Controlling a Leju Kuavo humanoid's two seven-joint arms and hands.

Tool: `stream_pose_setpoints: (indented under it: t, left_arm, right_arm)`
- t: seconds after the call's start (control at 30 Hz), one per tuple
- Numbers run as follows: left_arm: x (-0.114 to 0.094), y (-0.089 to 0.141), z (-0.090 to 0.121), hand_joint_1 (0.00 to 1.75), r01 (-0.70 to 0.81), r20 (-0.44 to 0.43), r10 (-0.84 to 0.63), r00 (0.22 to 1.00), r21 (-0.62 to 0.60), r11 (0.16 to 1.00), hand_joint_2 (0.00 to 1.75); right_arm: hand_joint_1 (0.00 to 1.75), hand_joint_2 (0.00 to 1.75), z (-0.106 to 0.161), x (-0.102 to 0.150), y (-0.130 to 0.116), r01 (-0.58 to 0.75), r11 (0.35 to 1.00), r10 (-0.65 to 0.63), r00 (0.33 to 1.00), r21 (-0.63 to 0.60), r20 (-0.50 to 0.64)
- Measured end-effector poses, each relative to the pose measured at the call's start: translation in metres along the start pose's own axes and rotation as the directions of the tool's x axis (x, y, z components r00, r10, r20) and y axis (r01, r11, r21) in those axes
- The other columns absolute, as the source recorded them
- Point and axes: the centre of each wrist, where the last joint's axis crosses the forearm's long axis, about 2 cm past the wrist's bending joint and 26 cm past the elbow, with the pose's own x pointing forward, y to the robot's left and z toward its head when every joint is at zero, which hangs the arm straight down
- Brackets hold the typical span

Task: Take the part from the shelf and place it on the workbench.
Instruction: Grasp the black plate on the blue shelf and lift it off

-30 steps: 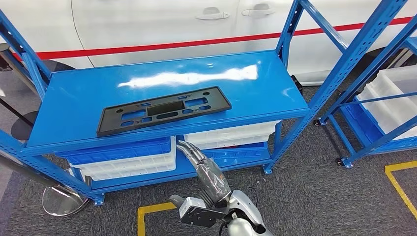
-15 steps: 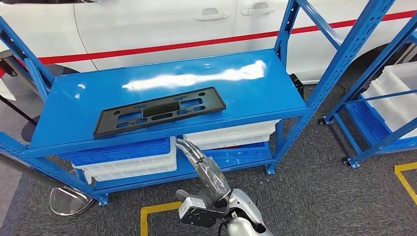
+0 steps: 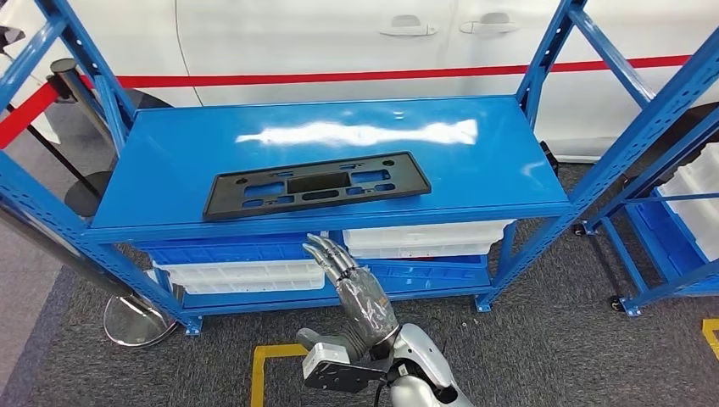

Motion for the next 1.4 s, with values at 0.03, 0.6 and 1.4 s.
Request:
stream_pose_setpoints:
  t: [0.03,0.6,1.4]
  left_arm:
    - [0.000,0.000,0.000,0.00,0.004,0.001,-0.004,1.000,-0.002,1.000,0.00]
    - [0.005,-0.001,-0.003,0.00,0.022,0.009,-0.022,1.000,-0.015,1.000,0.00]
    - [0.007,-0.008,-0.002,0.00,-0.023,0.002,0.023,1.000,-0.058,0.998,0.00]
  right_arm:
    - [0.00,1.75,0.000,0.001,-0.001,-0.086,0.996,0.086,0.996,-0.025,0.000]
    - [0.00,1.75,-0.014,-0.001,0.007,-0.613,0.775,0.615,0.788,-0.154,-0.036]
    - [0.00,1.75,-0.021,-0.007,0.007,-0.638,0.756,0.633,0.770,-0.146,-0.083]
